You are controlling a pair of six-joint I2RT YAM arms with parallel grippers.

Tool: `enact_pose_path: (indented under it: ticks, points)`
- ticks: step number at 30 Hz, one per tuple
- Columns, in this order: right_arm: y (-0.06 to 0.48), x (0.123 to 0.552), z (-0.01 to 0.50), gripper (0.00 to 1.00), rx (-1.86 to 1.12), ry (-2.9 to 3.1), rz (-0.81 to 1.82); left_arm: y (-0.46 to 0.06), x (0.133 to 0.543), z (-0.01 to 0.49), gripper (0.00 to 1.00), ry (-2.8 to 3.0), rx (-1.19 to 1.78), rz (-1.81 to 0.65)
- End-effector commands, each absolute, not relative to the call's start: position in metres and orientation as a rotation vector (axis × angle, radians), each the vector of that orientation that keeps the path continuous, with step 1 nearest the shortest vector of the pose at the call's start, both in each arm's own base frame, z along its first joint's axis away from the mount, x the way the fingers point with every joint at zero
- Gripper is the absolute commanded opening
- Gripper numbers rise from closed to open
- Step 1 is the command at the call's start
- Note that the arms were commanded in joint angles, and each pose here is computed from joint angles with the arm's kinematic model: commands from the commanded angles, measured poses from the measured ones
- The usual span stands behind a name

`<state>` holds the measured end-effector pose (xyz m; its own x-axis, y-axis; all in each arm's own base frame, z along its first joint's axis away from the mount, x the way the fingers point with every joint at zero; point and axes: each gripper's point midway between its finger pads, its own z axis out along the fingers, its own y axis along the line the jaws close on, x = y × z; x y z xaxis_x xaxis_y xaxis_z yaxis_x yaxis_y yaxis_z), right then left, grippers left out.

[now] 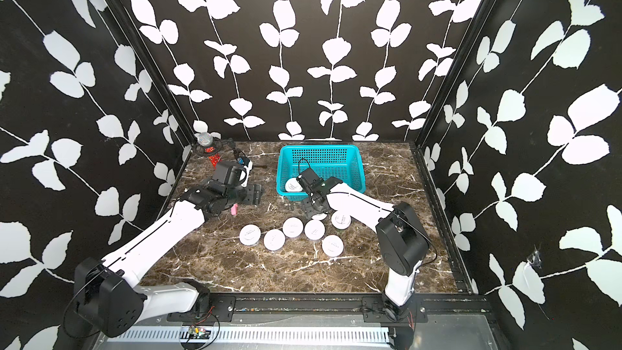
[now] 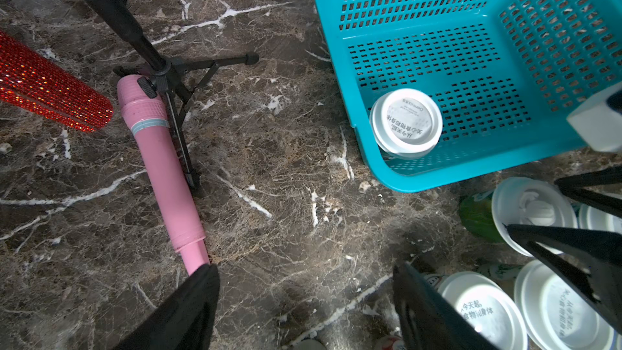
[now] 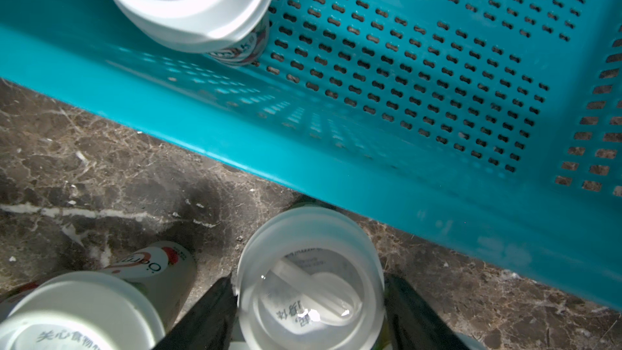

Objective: Put the yogurt in the basket
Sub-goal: Pick up the yogurt from the center of the board.

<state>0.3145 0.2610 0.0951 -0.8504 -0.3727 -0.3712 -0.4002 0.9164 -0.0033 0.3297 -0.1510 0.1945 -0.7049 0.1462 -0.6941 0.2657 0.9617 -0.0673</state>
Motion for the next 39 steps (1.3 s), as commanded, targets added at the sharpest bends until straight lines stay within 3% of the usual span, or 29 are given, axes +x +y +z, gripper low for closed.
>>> enact_pose_path:
  ticks: [1, 11, 21, 39]
  points:
    - [0.252, 0.306, 0.081, 0.74, -0.569, 2.754, 0.044, -0.148, 0.328, 0.2, 0.81, 2.35, 0.288, -0.21]
    - [0.251, 0.302, 0.073, 0.7, -0.58, 2.78, 0.042, -0.148, 0.328, 0.2, 0.81, 2.35, 0.288, -0.212]
    - [0.255, 0.304, 0.08, 0.6, -0.569, 2.762, 0.073, -0.147, 0.327, 0.199, 0.81, 2.354, 0.286, -0.21]
    - [0.248, 0.307, 0.119, 0.58, -0.542, 2.677, 0.111, -0.148, 0.328, 0.199, 0.81, 2.352, 0.286, -0.21]
